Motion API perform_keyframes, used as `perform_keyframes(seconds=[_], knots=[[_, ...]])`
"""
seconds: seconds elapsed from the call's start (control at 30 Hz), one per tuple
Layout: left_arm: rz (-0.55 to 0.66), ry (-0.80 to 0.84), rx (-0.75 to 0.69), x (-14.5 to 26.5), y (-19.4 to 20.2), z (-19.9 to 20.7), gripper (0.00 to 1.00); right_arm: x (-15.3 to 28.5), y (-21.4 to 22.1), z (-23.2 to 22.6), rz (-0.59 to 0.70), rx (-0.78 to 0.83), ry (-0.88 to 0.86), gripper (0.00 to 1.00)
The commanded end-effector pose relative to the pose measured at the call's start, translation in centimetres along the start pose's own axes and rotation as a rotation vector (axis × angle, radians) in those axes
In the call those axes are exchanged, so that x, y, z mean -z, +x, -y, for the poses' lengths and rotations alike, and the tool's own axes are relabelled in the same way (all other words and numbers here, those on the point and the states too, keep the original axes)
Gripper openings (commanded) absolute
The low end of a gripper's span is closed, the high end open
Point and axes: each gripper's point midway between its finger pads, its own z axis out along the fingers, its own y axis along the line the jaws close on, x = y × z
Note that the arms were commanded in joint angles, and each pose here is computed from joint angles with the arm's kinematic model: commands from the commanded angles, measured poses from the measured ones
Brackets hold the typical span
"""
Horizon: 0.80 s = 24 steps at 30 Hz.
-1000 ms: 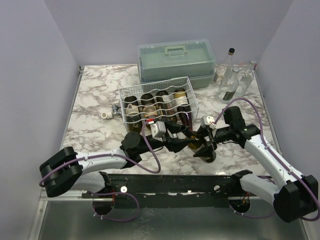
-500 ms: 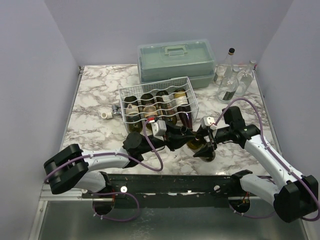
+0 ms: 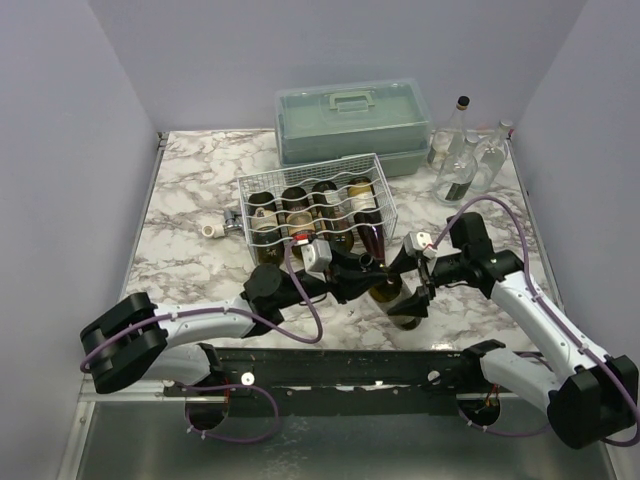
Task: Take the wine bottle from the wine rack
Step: Place the wine bottle at the corner of the board.
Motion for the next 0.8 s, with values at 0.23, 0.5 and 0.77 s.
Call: perform_keyframes(seconds=[0.23, 0.5, 0.77], knots=[[0.045, -0.037, -0.012, 2.3, -4.3, 1.0, 0.0, 1.1, -2.8, -0.5, 0.049, 0.038, 0.001, 0.99], [-0.064, -0.085, 0.004, 4.4, -4.6, 1.0, 0.0, 1.9, -3.4, -0.1, 0.049, 0.052, 0.039, 0.99], [-0.163, -0.143, 0.008, 6.1, -5.9, 0.7, 0.0, 2.4, -3.7, 0.7, 0.027, 0.064, 0.081, 0.99]])
